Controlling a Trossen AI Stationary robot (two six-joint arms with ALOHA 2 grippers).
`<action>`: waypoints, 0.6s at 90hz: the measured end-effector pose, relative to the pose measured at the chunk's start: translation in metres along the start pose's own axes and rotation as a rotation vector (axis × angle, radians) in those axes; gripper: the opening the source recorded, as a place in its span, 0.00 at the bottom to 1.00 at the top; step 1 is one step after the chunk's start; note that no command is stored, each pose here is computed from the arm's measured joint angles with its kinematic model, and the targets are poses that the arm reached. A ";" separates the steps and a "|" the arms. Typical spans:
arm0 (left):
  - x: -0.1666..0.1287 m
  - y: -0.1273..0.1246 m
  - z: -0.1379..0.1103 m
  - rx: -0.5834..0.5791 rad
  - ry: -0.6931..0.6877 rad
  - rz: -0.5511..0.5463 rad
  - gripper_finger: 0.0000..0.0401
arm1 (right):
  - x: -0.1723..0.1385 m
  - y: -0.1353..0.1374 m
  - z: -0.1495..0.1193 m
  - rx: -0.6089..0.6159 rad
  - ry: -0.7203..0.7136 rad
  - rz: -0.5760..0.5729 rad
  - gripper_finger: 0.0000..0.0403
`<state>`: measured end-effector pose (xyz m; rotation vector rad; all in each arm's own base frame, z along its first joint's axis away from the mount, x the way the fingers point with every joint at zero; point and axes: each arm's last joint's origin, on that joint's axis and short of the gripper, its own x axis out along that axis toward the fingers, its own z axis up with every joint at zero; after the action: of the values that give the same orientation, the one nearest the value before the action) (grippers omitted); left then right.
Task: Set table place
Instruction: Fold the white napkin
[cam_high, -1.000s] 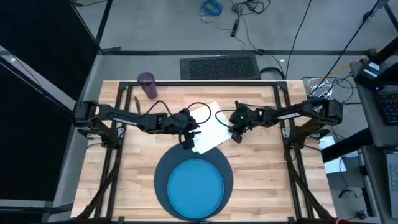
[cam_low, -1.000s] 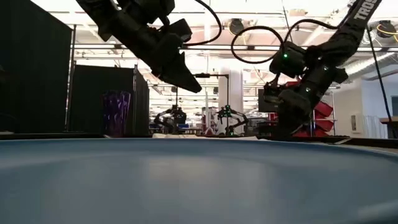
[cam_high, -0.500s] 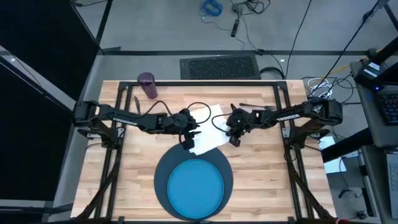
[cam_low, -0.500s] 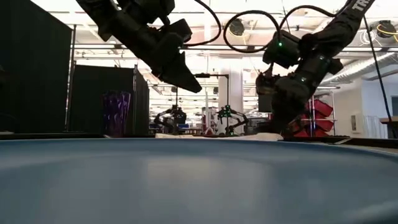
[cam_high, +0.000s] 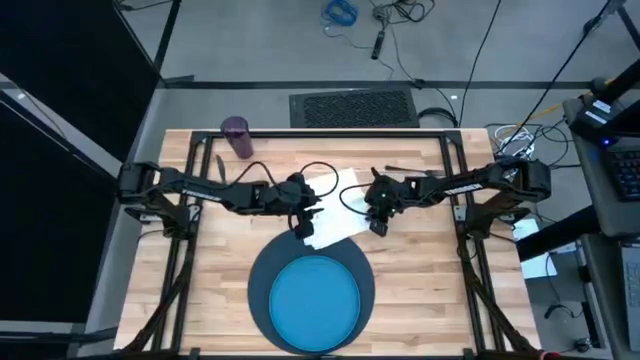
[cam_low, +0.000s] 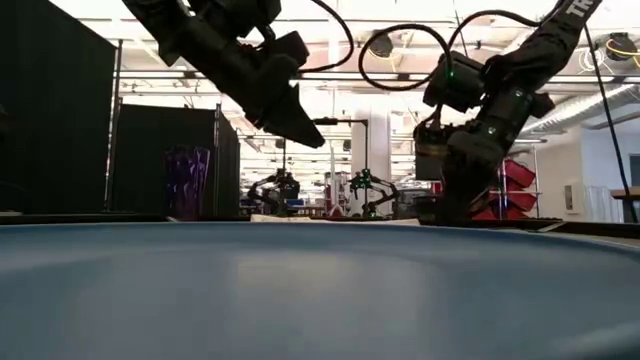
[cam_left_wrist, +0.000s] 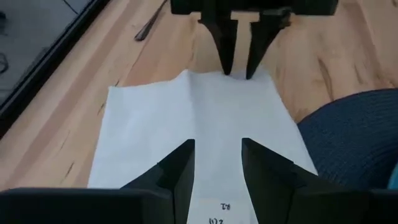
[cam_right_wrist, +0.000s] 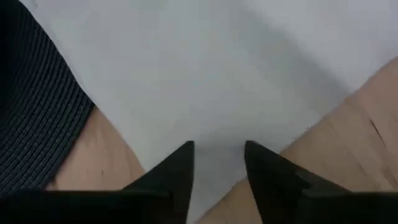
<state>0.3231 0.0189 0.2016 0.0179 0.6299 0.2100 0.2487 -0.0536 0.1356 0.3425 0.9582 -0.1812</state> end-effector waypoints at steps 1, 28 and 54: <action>0.000 0.000 0.000 -0.006 0.003 0.000 0.29 | 0.000 0.000 0.001 -0.003 0.000 0.000 0.37; -0.002 -0.009 -0.014 -0.045 0.141 -0.089 0.29 | -0.013 0.007 0.028 -0.061 0.007 0.000 0.41; -0.003 -0.039 -0.030 0.005 0.281 -0.296 0.29 | -0.013 0.007 0.028 -0.067 0.016 -0.002 0.41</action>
<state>0.3100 -0.0209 0.1758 -0.1014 0.9033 -0.0777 0.2646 -0.0573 0.1624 0.2814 0.9778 -0.1475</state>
